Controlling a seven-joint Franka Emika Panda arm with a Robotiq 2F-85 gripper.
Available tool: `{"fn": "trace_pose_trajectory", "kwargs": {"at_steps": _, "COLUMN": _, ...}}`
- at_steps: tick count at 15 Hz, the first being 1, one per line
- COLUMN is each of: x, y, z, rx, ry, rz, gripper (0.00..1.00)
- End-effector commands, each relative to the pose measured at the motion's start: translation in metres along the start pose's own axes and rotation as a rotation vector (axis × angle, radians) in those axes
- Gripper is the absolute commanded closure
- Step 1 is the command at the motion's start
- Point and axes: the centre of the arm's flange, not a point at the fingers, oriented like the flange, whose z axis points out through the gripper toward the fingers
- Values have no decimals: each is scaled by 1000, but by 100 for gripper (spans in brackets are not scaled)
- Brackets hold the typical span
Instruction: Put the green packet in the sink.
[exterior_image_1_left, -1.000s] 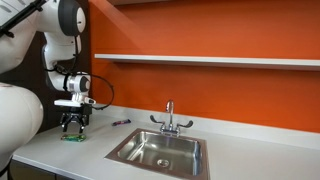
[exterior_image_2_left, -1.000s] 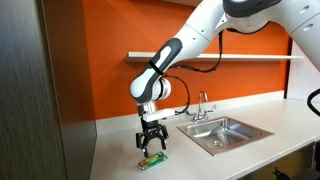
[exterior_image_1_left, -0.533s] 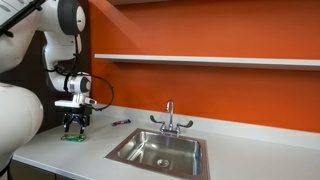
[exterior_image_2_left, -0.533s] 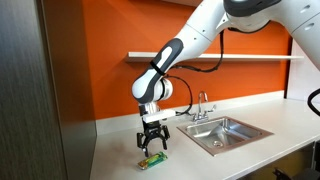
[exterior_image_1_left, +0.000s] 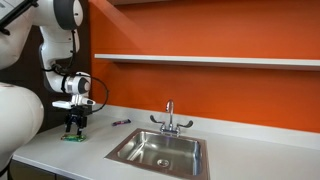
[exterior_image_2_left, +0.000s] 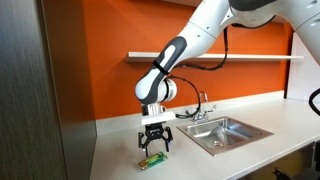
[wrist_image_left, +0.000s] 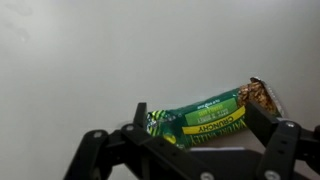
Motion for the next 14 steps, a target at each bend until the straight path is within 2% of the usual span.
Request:
{"fn": "trace_pose_trajectory", "kwargs": {"at_steps": 1, "x": -17, "y": -5, "z": -9, "rx": 3, "ry": 25, "rz": 119, "gripper": 0}}
{"fn": "trace_pose_trajectory", "kwargs": {"at_steps": 8, "x": -14, "y": -2, "z": -10, "rx": 80, "ry": 79, "rz": 360, "gripper": 0}}
{"fn": "trace_pose_trajectory", "kwargs": {"at_steps": 14, "x": -9, "y": 10, "z": -6, "rx": 100, "ry": 48, "rz": 525, "gripper": 0}}
